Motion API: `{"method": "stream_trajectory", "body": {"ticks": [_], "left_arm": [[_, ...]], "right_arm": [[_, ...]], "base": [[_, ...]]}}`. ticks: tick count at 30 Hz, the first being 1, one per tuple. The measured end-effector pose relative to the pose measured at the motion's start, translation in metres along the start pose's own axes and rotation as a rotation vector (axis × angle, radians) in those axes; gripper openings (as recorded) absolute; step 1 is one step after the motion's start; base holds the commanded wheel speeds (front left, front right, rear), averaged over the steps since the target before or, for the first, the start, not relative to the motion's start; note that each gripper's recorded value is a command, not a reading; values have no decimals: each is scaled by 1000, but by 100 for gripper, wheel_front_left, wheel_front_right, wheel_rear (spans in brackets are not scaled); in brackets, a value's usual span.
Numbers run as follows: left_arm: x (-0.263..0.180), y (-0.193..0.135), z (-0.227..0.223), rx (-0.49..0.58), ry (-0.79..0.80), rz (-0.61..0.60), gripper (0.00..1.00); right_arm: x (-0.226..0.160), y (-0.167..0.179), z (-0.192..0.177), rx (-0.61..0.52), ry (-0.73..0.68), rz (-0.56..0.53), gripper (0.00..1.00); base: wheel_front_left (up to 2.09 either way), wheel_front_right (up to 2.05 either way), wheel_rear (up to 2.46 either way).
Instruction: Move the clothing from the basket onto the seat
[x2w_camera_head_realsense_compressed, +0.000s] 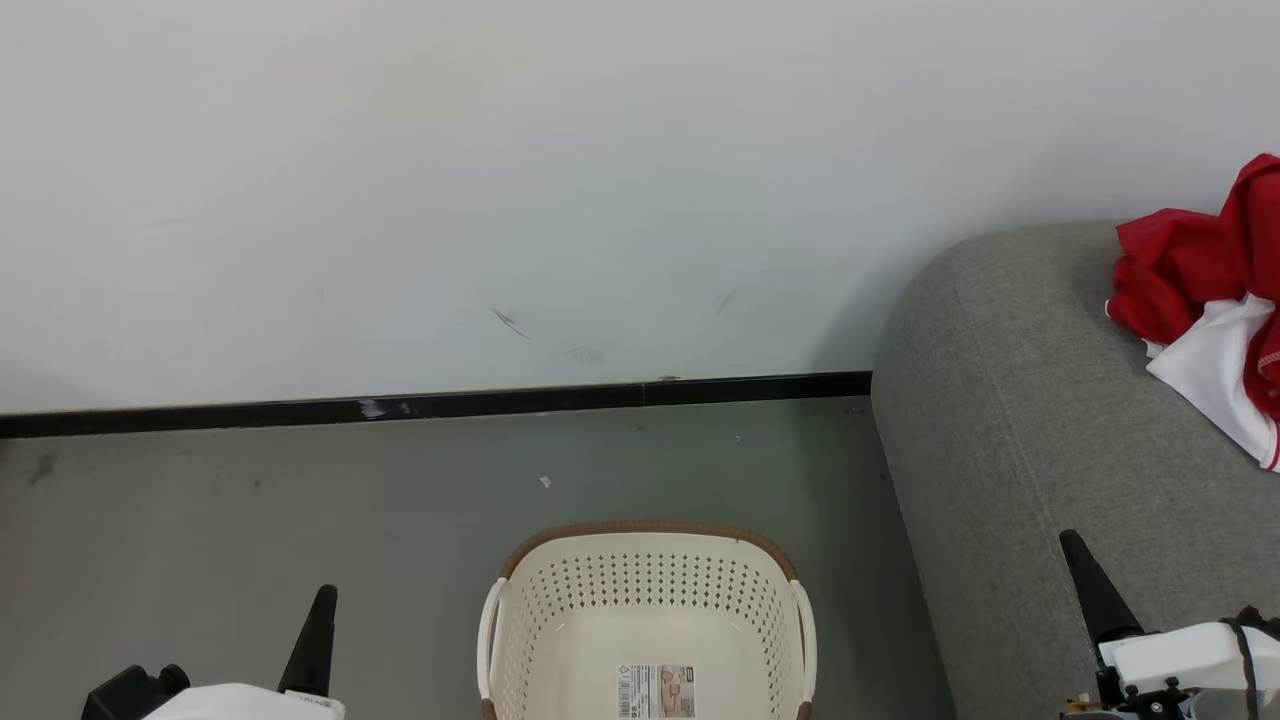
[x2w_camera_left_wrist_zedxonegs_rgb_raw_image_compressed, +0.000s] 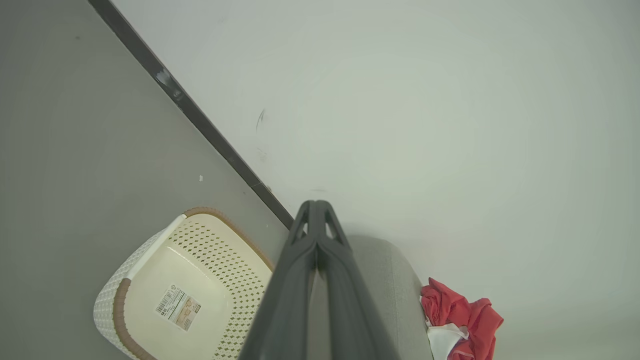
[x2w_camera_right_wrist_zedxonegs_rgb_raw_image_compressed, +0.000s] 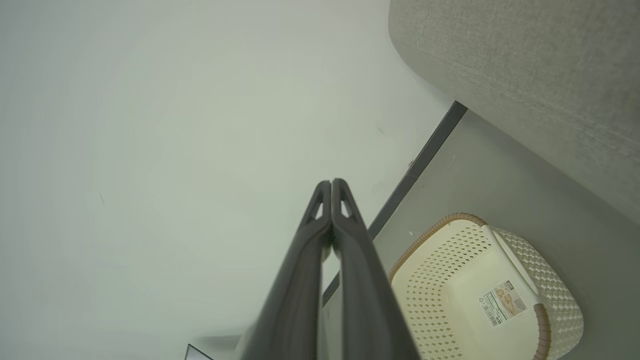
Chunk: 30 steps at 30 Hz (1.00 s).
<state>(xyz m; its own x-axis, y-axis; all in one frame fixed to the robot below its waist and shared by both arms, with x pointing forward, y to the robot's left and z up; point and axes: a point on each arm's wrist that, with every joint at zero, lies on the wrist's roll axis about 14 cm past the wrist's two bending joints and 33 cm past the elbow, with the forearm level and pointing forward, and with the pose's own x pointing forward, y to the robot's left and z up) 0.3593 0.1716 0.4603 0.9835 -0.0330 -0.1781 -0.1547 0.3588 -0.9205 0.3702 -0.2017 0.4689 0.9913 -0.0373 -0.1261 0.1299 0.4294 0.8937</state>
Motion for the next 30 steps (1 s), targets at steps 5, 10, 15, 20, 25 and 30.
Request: {"method": "stream_trajectory", "body": {"ticks": [5, 10, 15, 20, 25, 30], "left_arm": [[2, 0, 2, -62, 0, -3, 0], [3, 0, 5, -121, -1, -9, 0], [5, -1, 7, -178, -2, -19, 0], [9, -7, 12, -237, -8, -43, 0], [10, -8, 15, -299, -11, -55, 0], [11, -9, 18, -359, -16, -69, 0]], "right_arm": [[-1, -2, 1, 76, 1, -3, 0], [0, -1, 2, 148, 2, 1, 0], [3, 3, 4, 219, 1, 16, 0], [2, 3, 5, 292, 0, 18, 0], [3, 5, 7, 363, 2, 30, 0], [5, 9, 10, 438, -3, 46, 0]], "base": [[0, 0, 0], [0, 0, 0], [0, 0, 0], [0, 0, 0], [0, 0, 0], [0, 0, 0]]}}
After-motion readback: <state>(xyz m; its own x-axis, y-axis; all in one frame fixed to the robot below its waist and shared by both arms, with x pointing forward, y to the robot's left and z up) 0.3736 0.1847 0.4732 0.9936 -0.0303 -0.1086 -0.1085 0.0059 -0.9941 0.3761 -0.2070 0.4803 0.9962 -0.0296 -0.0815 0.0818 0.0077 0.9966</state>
